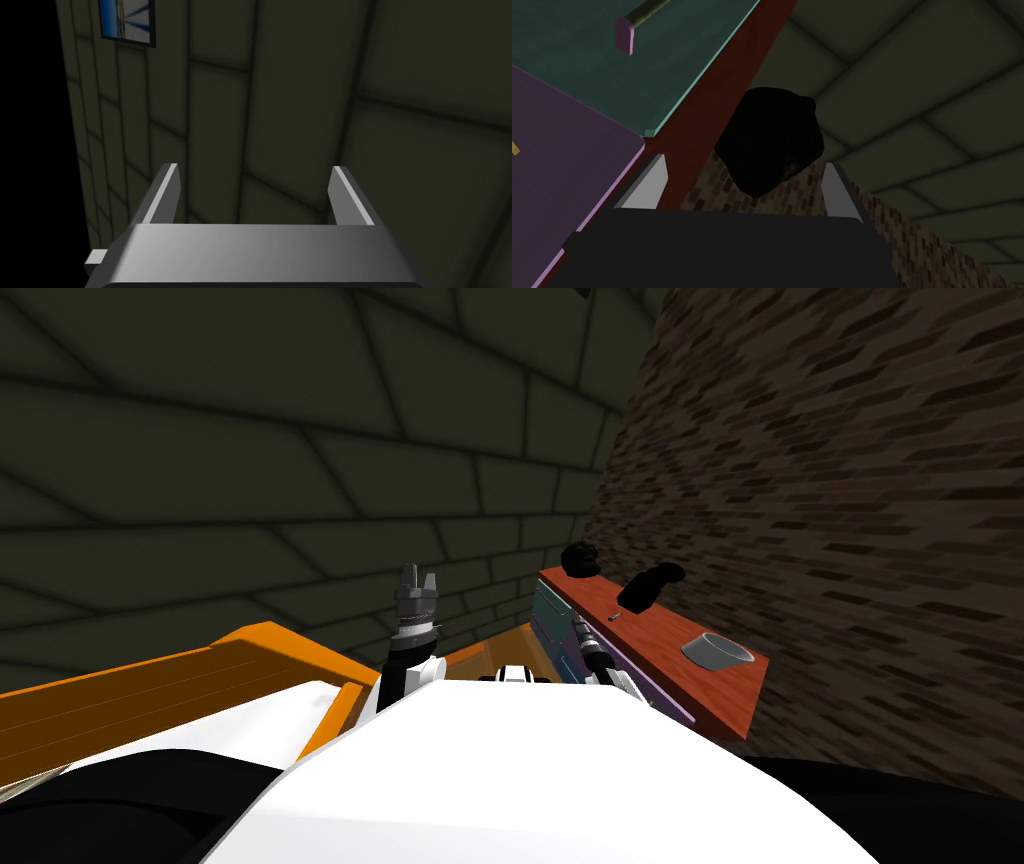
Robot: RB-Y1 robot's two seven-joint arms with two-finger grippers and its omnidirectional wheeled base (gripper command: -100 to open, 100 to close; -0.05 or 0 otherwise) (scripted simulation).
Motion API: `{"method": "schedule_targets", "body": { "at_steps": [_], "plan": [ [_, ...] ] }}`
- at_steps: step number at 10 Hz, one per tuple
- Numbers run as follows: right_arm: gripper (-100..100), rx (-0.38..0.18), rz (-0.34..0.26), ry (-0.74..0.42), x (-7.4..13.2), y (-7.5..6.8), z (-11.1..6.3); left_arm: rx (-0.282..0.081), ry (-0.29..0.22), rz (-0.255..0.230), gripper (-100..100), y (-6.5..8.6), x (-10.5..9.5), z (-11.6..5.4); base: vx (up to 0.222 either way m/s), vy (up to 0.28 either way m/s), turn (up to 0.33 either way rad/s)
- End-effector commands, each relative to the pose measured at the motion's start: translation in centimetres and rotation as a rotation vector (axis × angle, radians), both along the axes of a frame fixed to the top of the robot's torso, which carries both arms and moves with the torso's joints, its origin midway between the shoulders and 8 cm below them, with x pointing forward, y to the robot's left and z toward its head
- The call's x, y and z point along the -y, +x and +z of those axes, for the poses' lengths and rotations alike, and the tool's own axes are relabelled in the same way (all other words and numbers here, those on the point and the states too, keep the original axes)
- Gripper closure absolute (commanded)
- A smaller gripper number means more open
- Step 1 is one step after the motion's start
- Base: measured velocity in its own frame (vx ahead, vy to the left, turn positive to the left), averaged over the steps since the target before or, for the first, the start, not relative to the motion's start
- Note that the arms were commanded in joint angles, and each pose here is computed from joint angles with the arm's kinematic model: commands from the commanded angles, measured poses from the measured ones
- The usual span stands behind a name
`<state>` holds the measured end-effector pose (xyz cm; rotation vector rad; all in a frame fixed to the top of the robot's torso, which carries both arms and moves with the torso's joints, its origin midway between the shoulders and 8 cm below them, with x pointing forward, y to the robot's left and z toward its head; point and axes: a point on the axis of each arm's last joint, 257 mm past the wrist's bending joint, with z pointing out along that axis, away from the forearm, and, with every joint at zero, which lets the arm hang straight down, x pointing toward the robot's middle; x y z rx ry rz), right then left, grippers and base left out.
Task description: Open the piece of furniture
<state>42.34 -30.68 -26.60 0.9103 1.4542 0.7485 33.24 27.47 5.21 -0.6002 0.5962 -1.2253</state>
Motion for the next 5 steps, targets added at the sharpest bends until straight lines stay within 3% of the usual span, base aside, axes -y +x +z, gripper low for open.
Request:
{"method": "schedule_targets", "body": {
  "at_steps": [1,3,4,5],
  "plan": [
    [-100,-0.118,-0.047,-0.045,1.7,-0.7,-4.6,0.000,0.000,0.000,0,0.0,0.0,0.0,0.028,0.041,0.065],
    [-100,-0.218,-0.087,-0.089,3.0,-1.7,-8.3,0.000,0.000,0.000,0,0.0,0.0,0.0,0.038,0.058,0.089],
    [-100,-0.238,-0.108,-0.090,3.6,-1.9,-8.7,0.000,0.000,0.000,0,0.0,0.0,0.0,0.023,0.038,-0.006],
    [-100,-0.300,-0.123,-0.117,4.2,-2.7,-11.2,0.000,0.000,0.000,0,0.0,0.0,0.0,0.046,0.061,0.129]
  ]
}}
